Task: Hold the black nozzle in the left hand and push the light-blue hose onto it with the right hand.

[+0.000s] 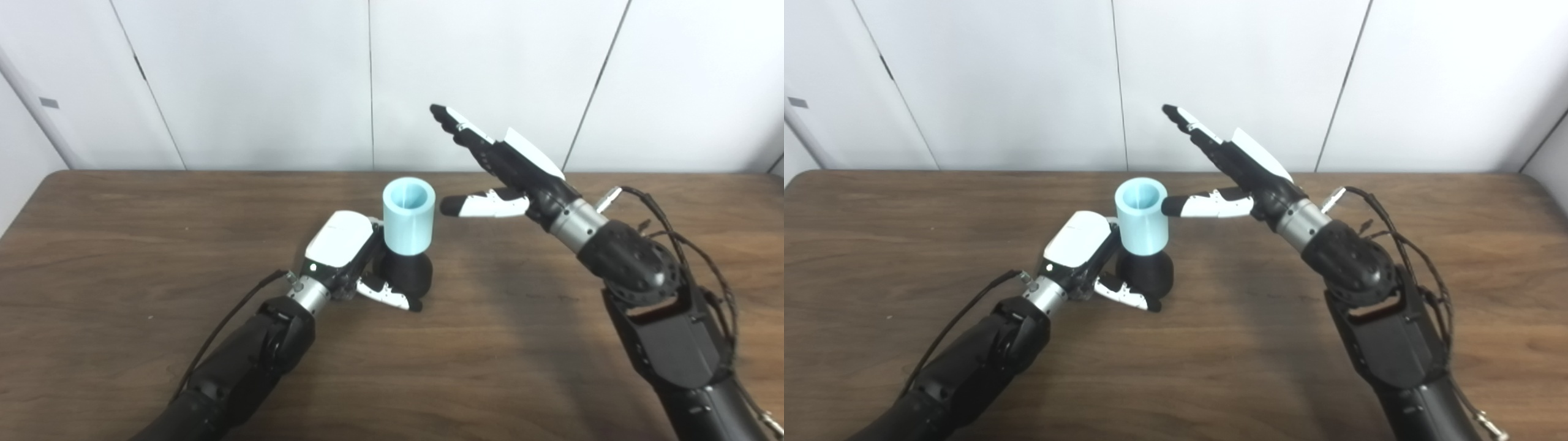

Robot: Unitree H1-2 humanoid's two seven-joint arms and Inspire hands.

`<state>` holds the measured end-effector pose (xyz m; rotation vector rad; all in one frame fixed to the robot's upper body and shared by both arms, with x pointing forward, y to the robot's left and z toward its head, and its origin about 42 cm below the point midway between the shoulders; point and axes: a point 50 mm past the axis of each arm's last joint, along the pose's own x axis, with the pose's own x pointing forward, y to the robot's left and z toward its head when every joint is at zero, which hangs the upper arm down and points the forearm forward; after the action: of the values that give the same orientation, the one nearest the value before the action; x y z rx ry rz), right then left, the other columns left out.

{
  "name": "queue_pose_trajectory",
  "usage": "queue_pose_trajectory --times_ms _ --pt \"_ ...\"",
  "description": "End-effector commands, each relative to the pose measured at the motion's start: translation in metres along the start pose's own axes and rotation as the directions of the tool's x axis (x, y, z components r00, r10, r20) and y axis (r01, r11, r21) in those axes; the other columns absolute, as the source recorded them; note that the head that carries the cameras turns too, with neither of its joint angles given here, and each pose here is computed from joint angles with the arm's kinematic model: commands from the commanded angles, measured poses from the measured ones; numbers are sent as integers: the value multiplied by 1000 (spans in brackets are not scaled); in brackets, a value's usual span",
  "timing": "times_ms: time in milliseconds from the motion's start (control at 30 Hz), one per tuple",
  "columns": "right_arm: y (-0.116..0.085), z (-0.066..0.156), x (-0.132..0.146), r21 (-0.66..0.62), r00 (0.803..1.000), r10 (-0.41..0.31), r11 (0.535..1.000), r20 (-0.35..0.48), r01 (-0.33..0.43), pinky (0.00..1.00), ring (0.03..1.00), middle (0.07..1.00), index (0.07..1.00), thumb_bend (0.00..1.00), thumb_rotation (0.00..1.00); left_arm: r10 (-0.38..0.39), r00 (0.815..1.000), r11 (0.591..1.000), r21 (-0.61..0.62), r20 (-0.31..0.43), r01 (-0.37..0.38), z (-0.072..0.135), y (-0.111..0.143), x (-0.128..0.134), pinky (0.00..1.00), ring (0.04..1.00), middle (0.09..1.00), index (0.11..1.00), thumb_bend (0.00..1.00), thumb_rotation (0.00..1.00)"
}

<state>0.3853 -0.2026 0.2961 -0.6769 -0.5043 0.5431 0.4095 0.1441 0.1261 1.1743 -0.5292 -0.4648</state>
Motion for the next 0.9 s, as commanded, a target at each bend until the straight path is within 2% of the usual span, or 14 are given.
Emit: queue_pose_trajectory --times_ms 0,100,267,467,533,733,867 --pt "-24 31 3 -205 987 18 979 159 15 1000 1000 1000 1000 926 912 -361 931 932 -47 -50 359 1 -81 -55 527 562 479 488 527 0" --pt "-23 39 0 -321 981 69 947 180 -8 1000 1000 1000 1000 908 968 -365 929 931 -49 -54 363 1 -81 -54 537 568 480 487 527 0" --pt "-17 42 0 -410 973 118 912 196 -28 991 1000 1000 1000 899 999 -364 930 931 -43 -49 362 2 -82 -53 517 561 477 489 527 0" --pt "-12 46 2 -555 952 237 827 194 -93 1000 1000 1000 1000 823 1000 -365 930 931 -40 -50 363 2 -81 -52 502 555 481 487 526 0" --pt "-8 42 2 -602 944 272 791 186 -109 1000 1000 1000 1000 826 1000 -364 930 931 -38 -51 363 2 -81 -53 502 555 483 485 526 0" --pt "1 36 -2 -653 934 338 735 118 -183 1000 1000 1000 1000 871 1000 -364 930 931 -45 -52 362 2 -82 -53 525 559 487 483 526 0" --pt "8 33 -3 -658 922 378 716 85 -233 1000 1000 1000 1000 883 1000 -369 928 929 -43 -53 367 3 -82 -53 529 566 484 484 526 0"
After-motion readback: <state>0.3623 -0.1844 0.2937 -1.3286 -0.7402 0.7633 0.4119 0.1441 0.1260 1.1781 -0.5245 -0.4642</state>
